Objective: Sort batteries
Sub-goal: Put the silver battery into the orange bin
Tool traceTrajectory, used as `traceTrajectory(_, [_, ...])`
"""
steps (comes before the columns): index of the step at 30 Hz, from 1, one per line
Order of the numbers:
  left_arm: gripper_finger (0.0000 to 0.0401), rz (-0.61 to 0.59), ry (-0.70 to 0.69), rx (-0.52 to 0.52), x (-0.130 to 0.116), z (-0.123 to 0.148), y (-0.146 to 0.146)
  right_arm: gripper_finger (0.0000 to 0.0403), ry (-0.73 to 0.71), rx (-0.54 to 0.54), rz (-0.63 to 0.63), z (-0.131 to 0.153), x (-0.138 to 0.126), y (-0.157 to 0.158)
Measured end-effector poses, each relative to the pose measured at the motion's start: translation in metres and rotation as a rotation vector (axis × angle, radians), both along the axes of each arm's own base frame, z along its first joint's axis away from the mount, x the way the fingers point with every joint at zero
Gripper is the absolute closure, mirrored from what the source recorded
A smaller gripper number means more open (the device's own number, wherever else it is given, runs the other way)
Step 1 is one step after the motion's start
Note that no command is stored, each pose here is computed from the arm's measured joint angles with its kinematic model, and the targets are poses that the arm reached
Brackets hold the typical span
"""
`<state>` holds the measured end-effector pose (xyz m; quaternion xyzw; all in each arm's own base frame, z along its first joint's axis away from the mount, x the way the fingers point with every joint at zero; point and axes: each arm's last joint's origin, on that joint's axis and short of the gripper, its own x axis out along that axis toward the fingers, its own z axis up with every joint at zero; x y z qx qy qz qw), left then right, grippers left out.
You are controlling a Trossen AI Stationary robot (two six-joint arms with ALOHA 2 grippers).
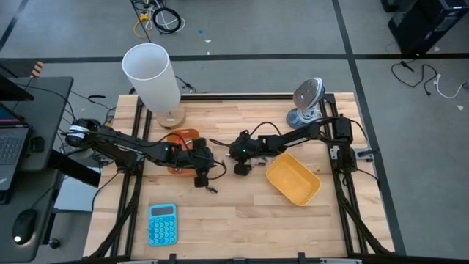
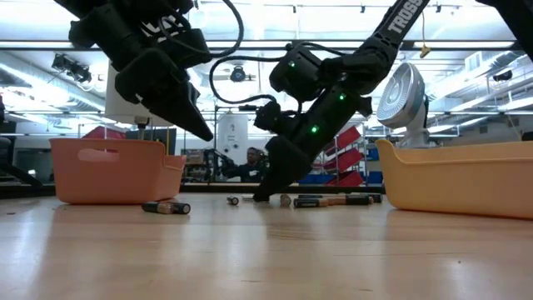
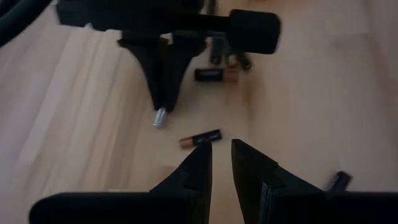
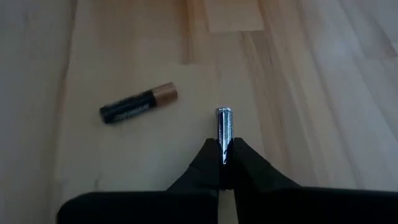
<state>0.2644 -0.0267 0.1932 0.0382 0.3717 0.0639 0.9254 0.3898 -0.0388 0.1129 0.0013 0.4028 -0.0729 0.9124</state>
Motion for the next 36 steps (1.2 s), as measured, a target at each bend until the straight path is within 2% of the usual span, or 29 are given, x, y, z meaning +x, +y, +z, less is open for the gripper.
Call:
traceTrajectory(7, [0.0337, -0.023, -0.029, -0.008, 0.002, 0.002, -0.001, 0.0391, -0.075, 0.000, 0.037, 0.032, -0.003, 0.001])
traceTrajectory(15, [0.0337, 0.055, -0.045, 0.058, 0.002, 0.003, 0.002, 0.0391, -0.172, -0.007, 0.127, 0.063, -0.005, 0.014])
traceTrajectory(22, [0.0337, 0.075, -0.097, 0.093, 0.006, 0.007, 0.003, 0.0391, -0.218, -0.020, 0.163, 0.071, -0.003, 0.024])
traceTrajectory(36, [0.0336, 0.094, -0.103, 0.087, 0.006, 0.008, 0.003, 0.0391, -0.239, -0.058, 0.194, 0.072, -0.002, 0.028])
